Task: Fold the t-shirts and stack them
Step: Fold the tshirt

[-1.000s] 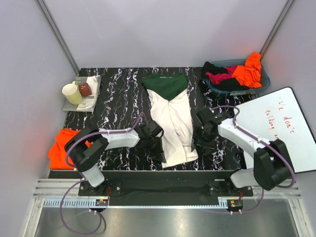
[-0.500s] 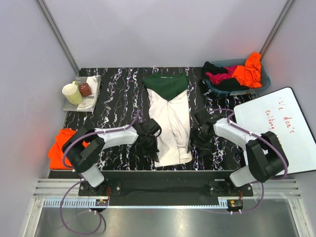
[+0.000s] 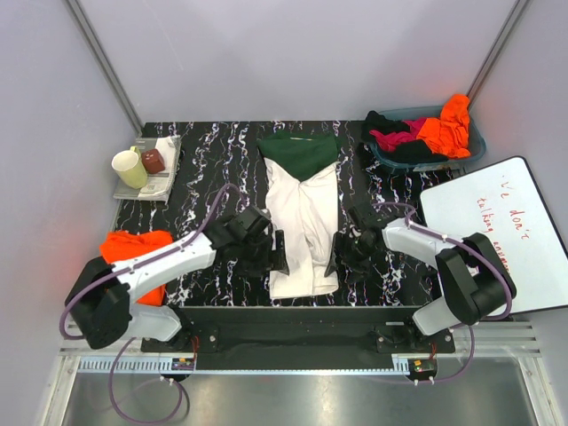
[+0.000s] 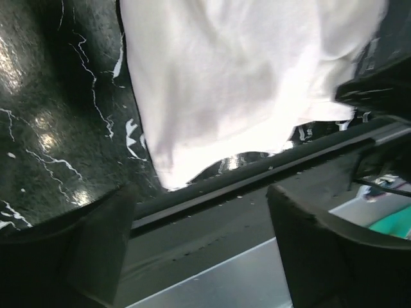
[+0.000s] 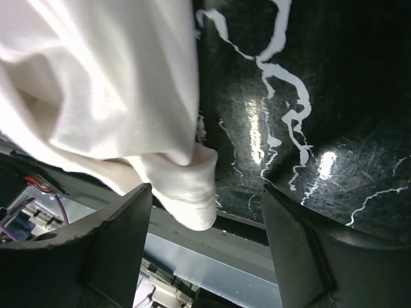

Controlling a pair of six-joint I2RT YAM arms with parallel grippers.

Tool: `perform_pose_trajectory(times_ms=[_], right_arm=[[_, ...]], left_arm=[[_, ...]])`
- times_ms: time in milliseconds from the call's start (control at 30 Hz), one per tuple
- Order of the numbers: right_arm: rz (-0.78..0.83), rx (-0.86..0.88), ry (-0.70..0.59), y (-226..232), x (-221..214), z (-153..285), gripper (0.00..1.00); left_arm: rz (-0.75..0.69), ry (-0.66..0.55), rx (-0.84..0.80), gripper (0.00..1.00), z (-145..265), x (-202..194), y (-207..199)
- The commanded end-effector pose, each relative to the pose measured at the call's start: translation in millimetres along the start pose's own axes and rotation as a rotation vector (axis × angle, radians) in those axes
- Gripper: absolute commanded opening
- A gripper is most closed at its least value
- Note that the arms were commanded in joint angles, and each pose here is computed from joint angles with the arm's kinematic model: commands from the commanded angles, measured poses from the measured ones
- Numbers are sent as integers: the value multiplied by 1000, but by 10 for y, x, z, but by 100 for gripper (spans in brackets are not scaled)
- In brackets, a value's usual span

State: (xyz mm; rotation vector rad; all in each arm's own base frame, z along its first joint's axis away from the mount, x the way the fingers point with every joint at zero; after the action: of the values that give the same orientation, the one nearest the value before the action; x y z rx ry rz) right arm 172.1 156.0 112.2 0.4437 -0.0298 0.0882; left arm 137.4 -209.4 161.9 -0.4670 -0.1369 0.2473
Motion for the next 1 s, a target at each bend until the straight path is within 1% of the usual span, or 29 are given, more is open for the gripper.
perform_pose_trajectory(times_ms=[0, 67, 100, 133, 167, 200, 300, 333, 433, 467, 533, 567, 600, 667, 700, 833, 900, 933, 967], right_arm=[[-17, 75, 5, -2, -53, -102, 75], [-30, 81, 20, -32, -97, -141, 75], [-30, 85, 23, -34, -109, -150, 74], [-35, 90, 31, -47, -129, -162, 73], [-29, 99, 23, -42, -119, -169, 72], [-28, 101, 24, -45, -122, -179, 71], [-25, 126, 23, -27, -106, -191, 63], [-27, 129, 25, -22, -108, -194, 58], [-17, 139, 11, -15, -89, -193, 50], [-17, 141, 11, -8, -86, -194, 42], [-11, 151, 10, -4, -80, -193, 36], [-7, 157, 9, 1, -78, -190, 29], [-4, 164, 8, 11, -70, -183, 27], [1, 173, 3, 25, -65, -168, 24], [5, 177, 6, 30, -70, -167, 22], [18, 217, -2, 89, -62, -82, 19], [24, 234, -15, 139, -47, -13, 18], [32, 241, -26, 170, -48, 53, 18], [41, 247, -36, 190, -38, 97, 18]], left_arm=[[63, -27, 19, 89, -61, -65, 178], [98, 5, 22, 88, -144, -119, 252], [137, 34, 55, 88, -235, -178, 360], [143, 63, 21, 86, -283, -205, 348], [155, 82, 21, 83, -325, -225, 373], [171, 105, 47, 82, -398, -252, 430], [172, 131, 57, 80, -490, -261, 450], [167, 134, 43, 80, -516, -257, 433], [167, 151, 25, 76, -609, -245, 403], [172, 161, 39, 74, -659, -248, 412], [171, 158, 35, 63, -710, -222, 381], [172, 162, 45, 55, -754, -206, 367], [169, 161, 47, 30, -776, -195, 356], [165, 157, 62, 1, -829, -169, 334], [165, 161, 80, 0, -837, -165, 346], [144, 133, 123, 0, -752, -133, 338], [126, 104, 111, 0, -611, -106, 281], [124, 97, 141, 0, -540, -115, 308], [112, 75, 106, 0, -424, -94, 238]])
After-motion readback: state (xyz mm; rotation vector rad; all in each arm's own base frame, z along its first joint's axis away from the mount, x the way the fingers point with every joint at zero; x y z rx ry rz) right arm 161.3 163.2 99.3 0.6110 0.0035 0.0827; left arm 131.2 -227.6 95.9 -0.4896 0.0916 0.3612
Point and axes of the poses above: each gripper's point midway between its finger pads, its own z axis back along the fingers, its own y axis along the line the jaws close on, x = y × z, the point moved 9 cm from there along z, back along the fingers, and after that the axes turned 15 degrees about z, right-handed, at the moved point
